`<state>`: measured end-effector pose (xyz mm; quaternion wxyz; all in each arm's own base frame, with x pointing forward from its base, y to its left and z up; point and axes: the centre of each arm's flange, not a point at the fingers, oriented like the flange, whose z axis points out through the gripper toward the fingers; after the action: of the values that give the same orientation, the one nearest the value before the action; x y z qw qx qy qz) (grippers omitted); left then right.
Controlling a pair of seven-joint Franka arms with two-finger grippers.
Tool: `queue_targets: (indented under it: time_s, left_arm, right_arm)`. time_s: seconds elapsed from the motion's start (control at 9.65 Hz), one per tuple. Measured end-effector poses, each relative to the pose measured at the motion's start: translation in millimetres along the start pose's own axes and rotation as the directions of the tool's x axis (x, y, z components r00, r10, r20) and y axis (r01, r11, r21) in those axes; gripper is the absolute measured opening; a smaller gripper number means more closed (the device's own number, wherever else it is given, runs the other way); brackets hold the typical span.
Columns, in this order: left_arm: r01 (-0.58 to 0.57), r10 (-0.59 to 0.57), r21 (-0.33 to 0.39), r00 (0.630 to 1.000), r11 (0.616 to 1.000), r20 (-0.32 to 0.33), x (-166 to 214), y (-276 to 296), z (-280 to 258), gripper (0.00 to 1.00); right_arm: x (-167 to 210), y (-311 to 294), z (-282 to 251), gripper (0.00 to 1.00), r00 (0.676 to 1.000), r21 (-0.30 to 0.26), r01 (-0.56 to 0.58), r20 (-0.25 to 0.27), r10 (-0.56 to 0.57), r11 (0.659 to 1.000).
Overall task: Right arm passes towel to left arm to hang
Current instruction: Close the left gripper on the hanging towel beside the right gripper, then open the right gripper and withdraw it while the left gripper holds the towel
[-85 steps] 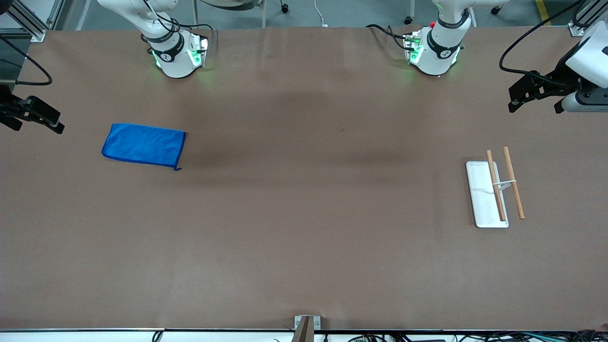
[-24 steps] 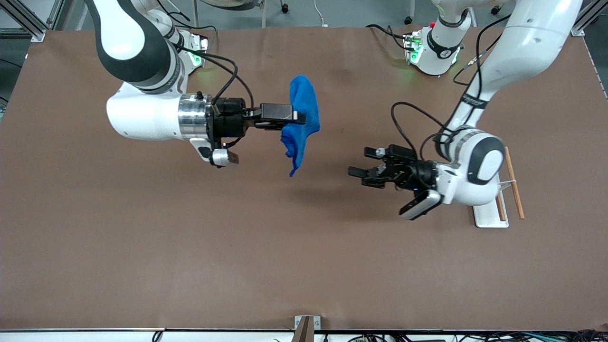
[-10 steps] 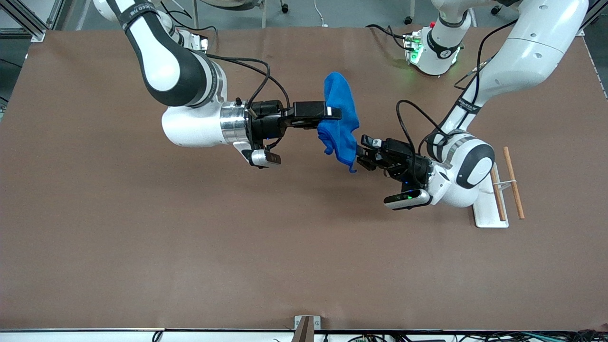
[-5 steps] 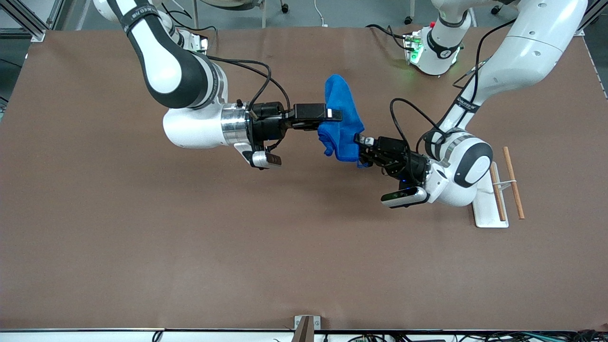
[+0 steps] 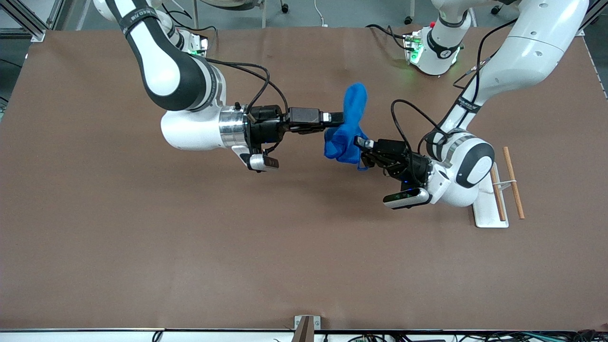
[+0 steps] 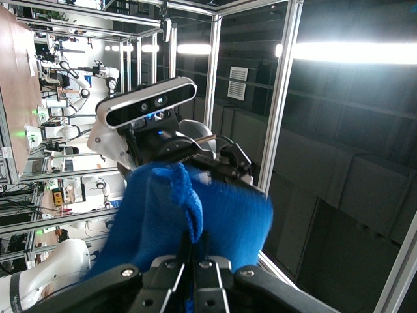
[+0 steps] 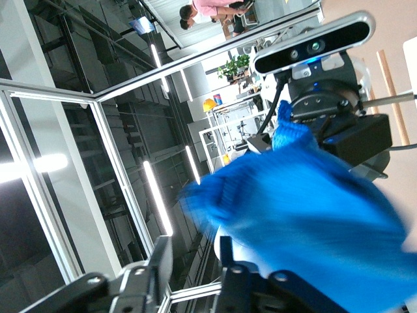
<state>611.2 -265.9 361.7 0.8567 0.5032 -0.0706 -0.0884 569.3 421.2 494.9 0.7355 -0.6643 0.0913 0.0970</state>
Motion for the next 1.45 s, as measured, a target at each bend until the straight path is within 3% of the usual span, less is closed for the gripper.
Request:
queue_targets:
  time_s: [0.21, 0.31, 0.41, 0.73, 1.04, 1.14, 1.24, 1.45]
  left_arm:
    - [-0.001, 0.001, 0.002, 1.0, 1.0, -0.004, 0.5, 0.7, -2.6, 0.02]
    - [-0.002, 0.002, 0.003, 1.0, 1.0, -0.006, 0.7, 0.9, -3.7, 0.02]
    - [-0.003, 0.003, 0.005, 1.0, 1.0, -0.009, 1.2, 1.6, -5.9, 0.02]
    - [0.044, -0.034, 0.088, 0.994, 0.995, -0.107, 8.9, 17.9, -22.6, 0.02]
    - [0.186, -0.121, 0.237, 0.957, 0.954, -0.263, 13.6, 59.1, -9.0, 0.02]
    - [0.259, -0.158, 0.316, 0.937, 0.913, -0.311, 11.7, 63.8, -4.4, 0.02]
    - [0.349, -0.204, 0.405, 0.911, 0.845, -0.359, 8.6, 71.2, -2.5, 0.02]
    - [0.492, -0.258, 0.537, 0.854, 0.685, -0.452, 0.7, 94.9, -11.6, 0.02]
  right_arm:
    - [19.6, -2.8, -34.0, 0.77, 0.994, -0.18, 0.111, -0.003, -0.113, 0.977]
    - [32.8, -4.4, -59.7, 0.93, 0.986, -0.28, 0.161, -0.004, -0.169, 0.946]
    - [44.9, -7.1, -87.3, 1.0, 0.976, -0.37, 0.201, -0.003, -0.217, 0.907]
    - [68.3, -13.0, -170.6, 1.0, 0.947, -0.623, 0.265, 0.023, -0.321, 0.736]
    - [70.5, -21.5, -278.4, 1.0, 0.933, -0.784, 0.216, -0.01, -0.361, 0.581]
    - [67.6, -30.4, -315.9, 1.0, 0.929, -0.83, 0.198, -0.011, -0.371, 0.521]
    - [63.8, -40.0, -356.6, 1.0, 0.929, -0.876, 0.176, -0.003, -0.371, 0.449]
    - [53.3, -72.4, -429.2, 1.0, 0.925, -0.96, 0.145, 0.047, -0.376, 0.238]
